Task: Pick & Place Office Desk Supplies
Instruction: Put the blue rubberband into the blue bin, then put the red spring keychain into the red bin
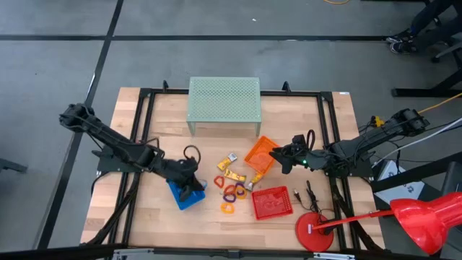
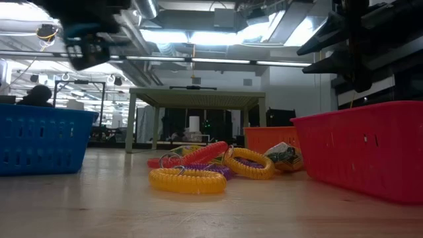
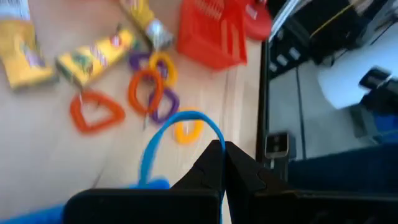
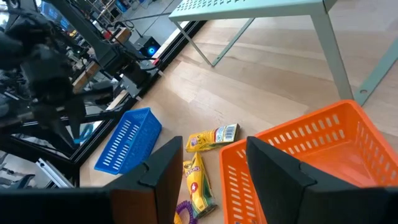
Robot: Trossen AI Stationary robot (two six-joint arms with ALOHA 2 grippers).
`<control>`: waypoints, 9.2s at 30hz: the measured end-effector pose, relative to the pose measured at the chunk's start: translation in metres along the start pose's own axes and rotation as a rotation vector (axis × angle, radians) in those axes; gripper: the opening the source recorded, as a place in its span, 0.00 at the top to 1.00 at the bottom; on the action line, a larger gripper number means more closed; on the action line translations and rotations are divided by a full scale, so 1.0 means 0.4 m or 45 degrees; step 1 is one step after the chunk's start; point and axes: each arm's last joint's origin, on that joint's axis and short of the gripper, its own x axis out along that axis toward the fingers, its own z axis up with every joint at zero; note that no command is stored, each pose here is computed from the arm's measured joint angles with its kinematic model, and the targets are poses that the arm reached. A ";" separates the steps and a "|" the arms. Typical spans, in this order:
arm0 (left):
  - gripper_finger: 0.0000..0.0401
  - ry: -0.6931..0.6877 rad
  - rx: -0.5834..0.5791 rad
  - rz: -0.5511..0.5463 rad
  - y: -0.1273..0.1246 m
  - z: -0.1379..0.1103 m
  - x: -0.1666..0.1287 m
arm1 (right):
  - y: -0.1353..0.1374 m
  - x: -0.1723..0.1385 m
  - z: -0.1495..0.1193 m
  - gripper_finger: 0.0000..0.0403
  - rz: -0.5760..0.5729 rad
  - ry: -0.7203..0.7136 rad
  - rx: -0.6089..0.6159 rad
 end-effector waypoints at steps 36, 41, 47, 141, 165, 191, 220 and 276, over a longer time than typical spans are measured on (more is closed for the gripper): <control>0.89 0.301 -0.229 0.267 0.062 -0.150 -0.005 | -0.001 0.000 0.001 0.56 -0.017 -0.027 0.029; 0.75 0.318 -0.261 0.295 0.067 -0.153 -0.007 | -0.001 0.000 0.002 0.56 -0.016 -0.028 0.030; 0.59 0.307 -0.288 0.298 0.067 -0.152 -0.006 | 0.004 0.000 0.004 0.56 0.010 -0.032 0.081; 0.60 -0.466 -0.146 0.240 0.171 -0.101 -0.247 | 0.192 0.535 -0.167 0.56 -0.065 1.153 -0.713; 0.60 -0.469 -0.150 0.234 0.170 -0.101 -0.247 | 0.217 0.580 -0.111 0.96 -0.058 1.134 -0.604; 0.60 -0.467 -0.135 0.237 0.170 -0.101 -0.247 | 0.393 0.550 0.073 1.00 0.014 1.025 -0.749; 0.60 -0.467 -0.122 0.240 0.170 -0.100 -0.247 | 0.437 0.171 0.126 1.00 -0.112 0.882 -0.539; 0.60 -0.511 -0.136 0.238 0.167 -0.096 -0.248 | 0.390 0.426 -0.001 0.57 0.206 0.966 -1.029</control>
